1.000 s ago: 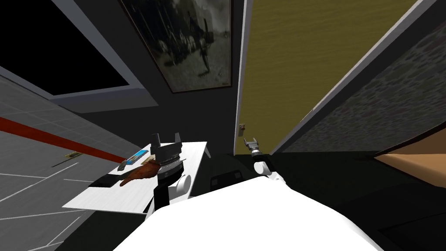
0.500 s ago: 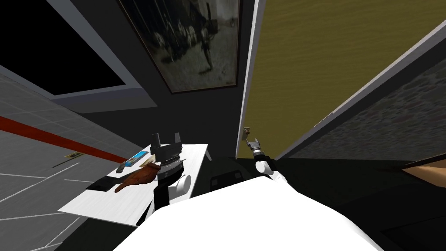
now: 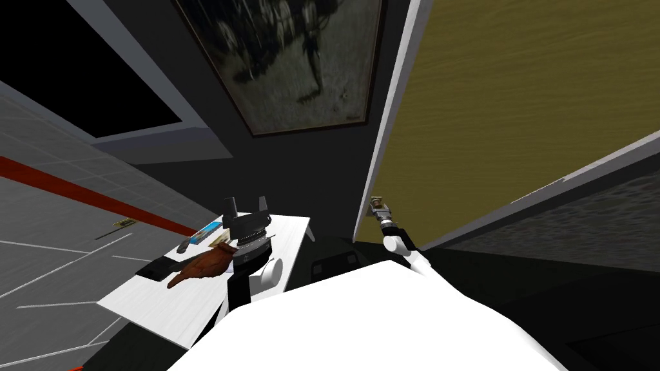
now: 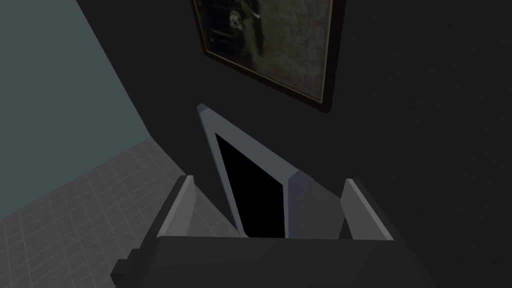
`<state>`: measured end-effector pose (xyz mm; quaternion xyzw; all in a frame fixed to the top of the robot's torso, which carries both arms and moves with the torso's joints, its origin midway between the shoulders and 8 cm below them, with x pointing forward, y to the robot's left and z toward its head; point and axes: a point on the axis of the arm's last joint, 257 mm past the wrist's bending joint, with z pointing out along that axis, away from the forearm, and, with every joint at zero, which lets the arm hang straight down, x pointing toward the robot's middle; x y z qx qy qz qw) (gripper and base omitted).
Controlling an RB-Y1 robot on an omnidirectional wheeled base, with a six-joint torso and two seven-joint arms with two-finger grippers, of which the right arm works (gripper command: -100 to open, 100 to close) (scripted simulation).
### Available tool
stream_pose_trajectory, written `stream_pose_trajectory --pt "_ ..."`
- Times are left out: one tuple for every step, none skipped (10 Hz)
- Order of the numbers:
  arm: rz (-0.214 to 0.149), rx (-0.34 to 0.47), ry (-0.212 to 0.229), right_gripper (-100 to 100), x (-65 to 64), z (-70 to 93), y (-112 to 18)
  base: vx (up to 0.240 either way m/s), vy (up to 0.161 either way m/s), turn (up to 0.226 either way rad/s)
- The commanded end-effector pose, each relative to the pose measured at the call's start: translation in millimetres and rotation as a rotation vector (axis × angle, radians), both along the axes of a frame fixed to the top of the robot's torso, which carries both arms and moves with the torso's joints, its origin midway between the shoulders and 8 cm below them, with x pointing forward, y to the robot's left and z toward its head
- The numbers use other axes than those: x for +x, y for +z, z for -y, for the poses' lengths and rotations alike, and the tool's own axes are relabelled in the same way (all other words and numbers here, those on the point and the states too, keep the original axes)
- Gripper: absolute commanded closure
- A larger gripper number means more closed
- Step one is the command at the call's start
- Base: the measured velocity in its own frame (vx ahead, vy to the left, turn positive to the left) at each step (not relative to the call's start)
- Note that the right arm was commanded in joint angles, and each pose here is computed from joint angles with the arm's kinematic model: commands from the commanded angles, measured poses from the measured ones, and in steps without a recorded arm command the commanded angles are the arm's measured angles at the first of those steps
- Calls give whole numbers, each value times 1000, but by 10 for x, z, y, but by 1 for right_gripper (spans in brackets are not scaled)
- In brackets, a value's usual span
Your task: Pull the door open
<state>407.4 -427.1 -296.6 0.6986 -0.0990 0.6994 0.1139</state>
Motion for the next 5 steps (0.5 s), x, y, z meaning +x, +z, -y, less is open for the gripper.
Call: stream_pose_trajectory --pt "0 0 0 -100 0 0 0 88 -34 29" --pt "0 0 0 100 0 0 0 -11 4 -25" --pt "0 0 0 100 0 0 0 -32 6 -14" --pt "0 0 0 100 0 0 0 -27 7 9" --pt "0 0 0 100 0 0 0 -18 5 0"
